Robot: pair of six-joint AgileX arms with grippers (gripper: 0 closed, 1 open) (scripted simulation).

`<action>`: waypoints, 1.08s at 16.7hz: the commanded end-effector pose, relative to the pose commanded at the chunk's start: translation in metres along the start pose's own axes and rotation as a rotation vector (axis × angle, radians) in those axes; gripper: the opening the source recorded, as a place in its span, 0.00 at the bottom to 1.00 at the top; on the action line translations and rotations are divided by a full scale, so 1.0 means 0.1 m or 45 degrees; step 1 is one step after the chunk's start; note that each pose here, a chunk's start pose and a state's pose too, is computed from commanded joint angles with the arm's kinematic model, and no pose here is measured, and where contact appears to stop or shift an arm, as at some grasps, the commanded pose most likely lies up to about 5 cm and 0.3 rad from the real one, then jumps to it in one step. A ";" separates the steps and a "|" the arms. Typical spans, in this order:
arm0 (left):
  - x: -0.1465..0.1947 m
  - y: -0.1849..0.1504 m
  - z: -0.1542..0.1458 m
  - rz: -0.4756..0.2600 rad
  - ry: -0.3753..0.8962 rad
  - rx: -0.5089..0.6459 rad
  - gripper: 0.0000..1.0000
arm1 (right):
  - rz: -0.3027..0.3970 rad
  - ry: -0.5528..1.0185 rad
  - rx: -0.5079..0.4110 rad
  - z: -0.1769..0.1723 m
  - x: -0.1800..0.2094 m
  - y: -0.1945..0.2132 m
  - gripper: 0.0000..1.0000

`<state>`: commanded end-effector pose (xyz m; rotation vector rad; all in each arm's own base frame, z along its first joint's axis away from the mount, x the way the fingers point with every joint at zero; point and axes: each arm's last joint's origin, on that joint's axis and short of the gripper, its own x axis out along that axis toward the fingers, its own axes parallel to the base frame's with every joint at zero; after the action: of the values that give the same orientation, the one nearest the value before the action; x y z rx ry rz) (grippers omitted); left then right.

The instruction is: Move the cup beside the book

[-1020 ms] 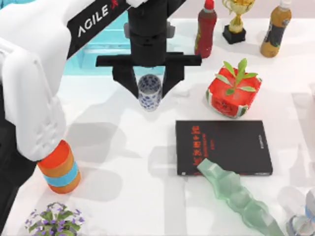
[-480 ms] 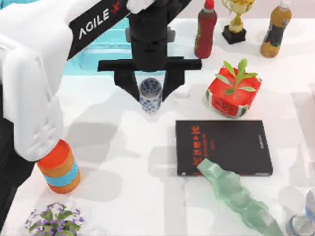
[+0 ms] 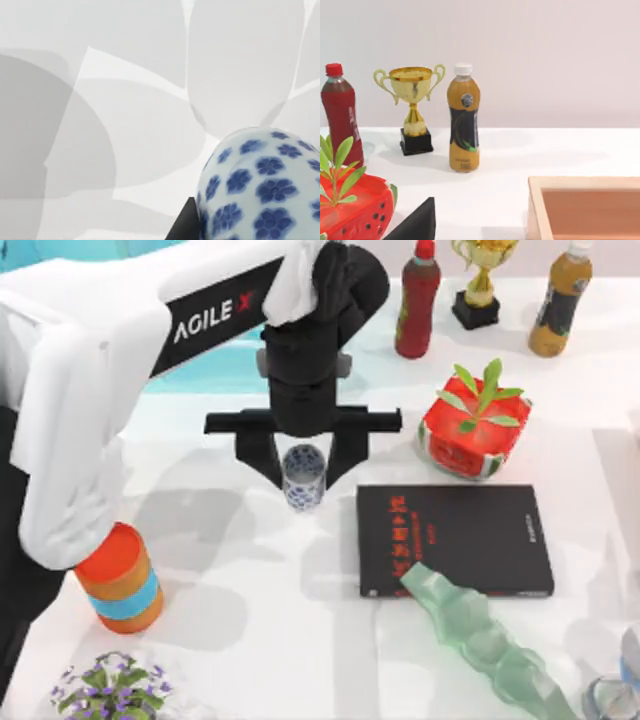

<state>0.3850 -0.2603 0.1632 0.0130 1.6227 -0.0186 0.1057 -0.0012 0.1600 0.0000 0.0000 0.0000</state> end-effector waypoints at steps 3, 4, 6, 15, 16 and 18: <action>0.00 0.00 0.00 0.000 0.000 0.000 0.00 | 0.000 0.000 0.000 0.00 0.00 0.00 1.00; 0.00 0.00 0.00 0.000 0.000 0.000 0.08 | 0.000 0.000 0.000 0.00 0.00 0.00 1.00; 0.00 0.00 0.00 0.000 0.000 0.000 0.23 | 0.000 0.000 0.000 0.00 0.00 0.00 1.00; 0.00 0.00 0.00 0.000 0.000 0.000 0.90 | 0.000 0.000 0.000 0.00 0.00 0.00 1.00; 0.00 0.00 0.00 0.000 0.000 0.000 0.98 | 0.000 0.000 0.000 0.00 0.00 0.00 1.00; 0.00 0.00 0.00 0.000 0.000 0.000 1.00 | 0.000 0.000 0.000 0.00 0.00 0.00 1.00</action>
<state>0.3850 -0.2603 0.1632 0.0130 1.6227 -0.0186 0.1057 -0.0012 0.1600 0.0000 0.0000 0.0000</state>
